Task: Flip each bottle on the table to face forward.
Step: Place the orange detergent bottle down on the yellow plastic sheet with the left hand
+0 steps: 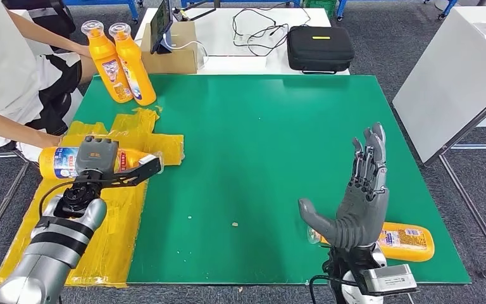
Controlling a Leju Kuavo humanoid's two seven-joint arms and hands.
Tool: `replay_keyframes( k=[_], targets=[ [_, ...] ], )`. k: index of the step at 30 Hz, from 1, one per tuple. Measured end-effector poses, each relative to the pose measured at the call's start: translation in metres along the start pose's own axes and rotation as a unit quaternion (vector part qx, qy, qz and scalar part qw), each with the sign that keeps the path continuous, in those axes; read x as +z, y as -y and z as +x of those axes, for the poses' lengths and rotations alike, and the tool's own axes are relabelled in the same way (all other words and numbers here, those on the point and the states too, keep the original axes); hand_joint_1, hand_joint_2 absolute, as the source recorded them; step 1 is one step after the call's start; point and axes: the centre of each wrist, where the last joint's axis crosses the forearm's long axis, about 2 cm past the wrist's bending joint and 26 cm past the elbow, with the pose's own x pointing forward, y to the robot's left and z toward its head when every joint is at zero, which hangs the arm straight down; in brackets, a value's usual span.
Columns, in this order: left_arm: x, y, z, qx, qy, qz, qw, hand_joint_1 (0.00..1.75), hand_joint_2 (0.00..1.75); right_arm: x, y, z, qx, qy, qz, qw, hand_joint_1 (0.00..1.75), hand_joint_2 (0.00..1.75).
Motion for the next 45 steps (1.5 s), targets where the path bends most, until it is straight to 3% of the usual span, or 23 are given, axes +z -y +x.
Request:
replay_keyframes(
  k=[9, 10, 13, 14, 22, 29, 33, 37, 41, 45],
  targets=[
    [-0.009, 0.037, -0.015, 0.012, -0.047, -0.087, 0.995, 1.75, 1.75, -0.006, 0.001, -0.002, 0.004, 0.005, 0.009, 1.0, 0.0, 1.75],
    [-0.009, 0.037, -0.015, 0.013, -0.049, -0.091, 0.995, 1.62, 1.75, -0.007, 0.001, -0.002, 0.004, 0.005, 0.009, 1.0, 0.0, 1.75],
    [-0.012, 0.038, -0.016, 0.017, -0.053, -0.097, 0.994, 0.34, 1.75, -0.007, 0.001, -0.002, 0.005, 0.004, 0.01, 1.0, 0.0, 1.75],
    [-0.013, 0.038, -0.016, 0.022, -0.053, -0.098, 0.994, 0.03, 1.75, -0.007, 0.001, -0.002, 0.005, 0.004, 0.01, 1.0, 0.0, 1.75],
    [-0.012, 0.042, -0.016, 0.138, -0.031, -0.1, 0.985, 0.0, 1.75, -0.007, 0.0, -0.005, 0.011, -0.009, 0.02, 1.0, 0.0, 1.75],
    [0.001, 0.047, -0.011, 0.201, -0.03, -0.043, 0.978, 0.0, 1.75, -0.006, 0.0, -0.007, 0.041, -0.022, 0.038, 0.998, 0.0, 1.75],
    [0.008, 0.046, -0.01, 0.225, -0.017, -0.012, 0.974, 0.0, 0.0, -0.003, 0.002, -0.008, 0.073, -0.024, 0.048, 0.996, 0.0, 1.75],
    [0.019, 0.043, -0.01, 0.238, -0.003, 0.018, 0.971, 0.0, 0.0, -0.001, 0.005, -0.008, 0.125, -0.025, 0.059, 0.99, 0.0, 1.75],
    [0.033, 0.034, -0.007, 0.252, 0.022, 0.066, 0.965, 0.0, 1.75, 0.004, 0.011, -0.008, 0.202, -0.033, 0.101, 0.974, 0.0, 1.75],
    [0.053, 0.021, 0.003, 0.32, 0.063, 0.101, 0.94, 0.0, 1.75, 0.013, 0.021, -0.012, 0.272, -0.051, 0.165, 0.947, 0.0, 1.75]
  ],
)
